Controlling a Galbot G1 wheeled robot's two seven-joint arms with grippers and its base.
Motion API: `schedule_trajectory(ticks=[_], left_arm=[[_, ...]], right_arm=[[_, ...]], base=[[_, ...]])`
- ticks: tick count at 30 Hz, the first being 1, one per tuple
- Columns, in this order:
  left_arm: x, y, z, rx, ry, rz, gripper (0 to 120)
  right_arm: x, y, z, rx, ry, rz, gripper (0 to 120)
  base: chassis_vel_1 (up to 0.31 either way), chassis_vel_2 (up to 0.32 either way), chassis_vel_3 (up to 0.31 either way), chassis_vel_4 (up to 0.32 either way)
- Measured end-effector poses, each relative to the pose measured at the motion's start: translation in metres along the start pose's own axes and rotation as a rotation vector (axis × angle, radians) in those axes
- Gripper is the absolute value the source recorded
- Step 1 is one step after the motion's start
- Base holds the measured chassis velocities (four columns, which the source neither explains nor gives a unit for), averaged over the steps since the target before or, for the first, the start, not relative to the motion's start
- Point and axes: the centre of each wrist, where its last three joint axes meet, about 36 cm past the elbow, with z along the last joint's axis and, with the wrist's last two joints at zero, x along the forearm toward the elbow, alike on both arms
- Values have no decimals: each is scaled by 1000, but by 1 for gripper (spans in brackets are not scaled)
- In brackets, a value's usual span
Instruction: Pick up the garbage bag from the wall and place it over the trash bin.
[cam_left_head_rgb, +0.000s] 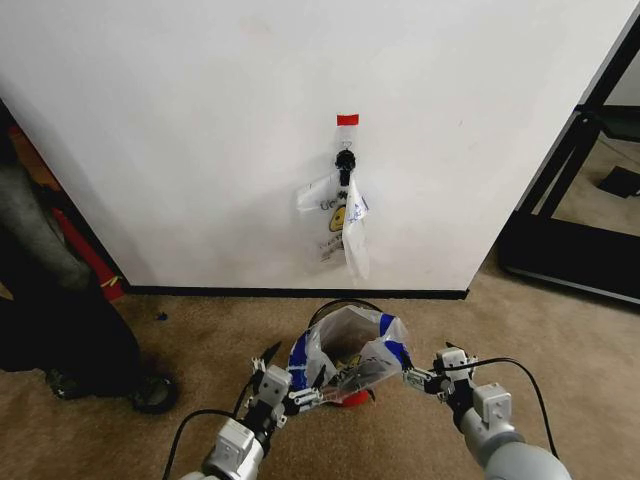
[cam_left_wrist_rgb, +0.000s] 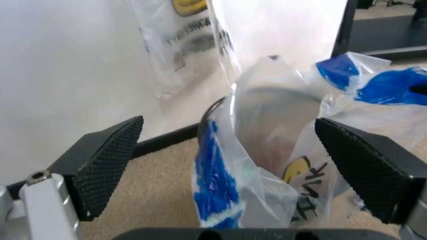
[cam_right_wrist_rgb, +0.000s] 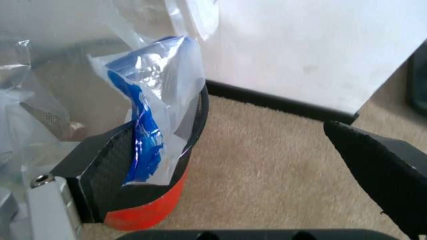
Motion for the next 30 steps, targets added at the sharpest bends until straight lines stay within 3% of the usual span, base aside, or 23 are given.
schedule_trajectory(ticks=[5, 11, 21, 25, 30], left_arm=[[1, 2, -4, 6, -5, -11, 100], [2, 1, -4, 15, 0, -13, 100], [9, 3, -21, 41, -31, -13, 100], [-6, 29, -45, 60, -54, -18, 100], [-36, 62, -68, 60, -8, 25, 100]], right_arm=[[5, -3, 9, 6, -32, 5, 100], [-2, -14, 41, -204, -85, -83, 100], [5, -25, 56, -268, -226, -193, 100], [9, -25, 51, -286, -269, -209, 100], [14, -25, 47, -342, -298, -195, 100]], base=[[0, 0, 0, 0], [0, 0, 0, 0], [0, 0, 0, 0], [0, 0, 0, 0], [0, 0, 0, 0]])
